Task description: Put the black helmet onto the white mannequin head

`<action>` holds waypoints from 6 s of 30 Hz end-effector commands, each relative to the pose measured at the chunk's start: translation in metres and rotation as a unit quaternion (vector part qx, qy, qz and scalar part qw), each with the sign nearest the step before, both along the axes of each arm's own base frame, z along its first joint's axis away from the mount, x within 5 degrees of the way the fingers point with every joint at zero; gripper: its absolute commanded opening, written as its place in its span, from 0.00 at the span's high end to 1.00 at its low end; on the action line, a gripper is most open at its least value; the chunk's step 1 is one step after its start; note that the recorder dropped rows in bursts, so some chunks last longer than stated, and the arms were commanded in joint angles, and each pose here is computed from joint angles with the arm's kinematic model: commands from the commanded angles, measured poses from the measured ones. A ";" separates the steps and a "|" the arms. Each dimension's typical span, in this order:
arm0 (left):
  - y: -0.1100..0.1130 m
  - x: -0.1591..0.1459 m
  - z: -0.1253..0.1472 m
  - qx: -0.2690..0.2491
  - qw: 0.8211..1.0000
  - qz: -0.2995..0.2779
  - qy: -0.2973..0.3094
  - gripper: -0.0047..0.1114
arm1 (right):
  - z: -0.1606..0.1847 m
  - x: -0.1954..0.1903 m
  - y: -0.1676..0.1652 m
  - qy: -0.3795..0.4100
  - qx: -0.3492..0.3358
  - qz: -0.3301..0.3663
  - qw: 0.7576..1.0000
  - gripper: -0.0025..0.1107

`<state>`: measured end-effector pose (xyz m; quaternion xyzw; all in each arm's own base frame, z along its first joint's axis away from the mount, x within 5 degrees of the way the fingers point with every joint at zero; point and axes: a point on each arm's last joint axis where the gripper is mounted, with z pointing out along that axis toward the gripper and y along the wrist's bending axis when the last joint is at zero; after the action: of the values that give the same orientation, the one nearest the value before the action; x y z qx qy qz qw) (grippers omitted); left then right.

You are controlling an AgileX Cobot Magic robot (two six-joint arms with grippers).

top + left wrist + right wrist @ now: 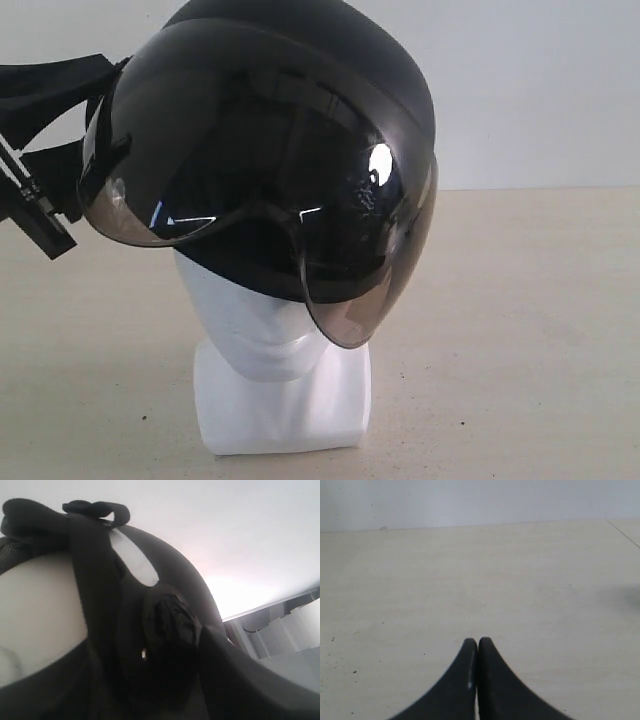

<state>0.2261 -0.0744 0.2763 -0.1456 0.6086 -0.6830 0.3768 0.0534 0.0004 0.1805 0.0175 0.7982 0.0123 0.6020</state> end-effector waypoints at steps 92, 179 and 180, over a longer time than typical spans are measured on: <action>-0.014 -0.070 0.101 0.416 0.861 -0.055 -0.287 0.92 | 0.171 0.077 0.030 0.194 0.058 0.081 0.976 0.98; 0.009 -0.075 0.182 0.553 0.787 0.118 -0.248 0.92 | 0.168 0.086 0.031 0.195 0.010 0.101 0.976 0.98; 0.007 -0.071 0.185 0.553 0.786 0.119 -0.249 0.92 | 0.168 0.086 0.031 0.195 0.010 0.101 0.976 0.98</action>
<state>0.1453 -0.0625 0.4548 0.1823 0.7400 -0.1868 0.6199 0.1391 0.0318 0.3440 -0.0490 0.9037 0.0797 0.4177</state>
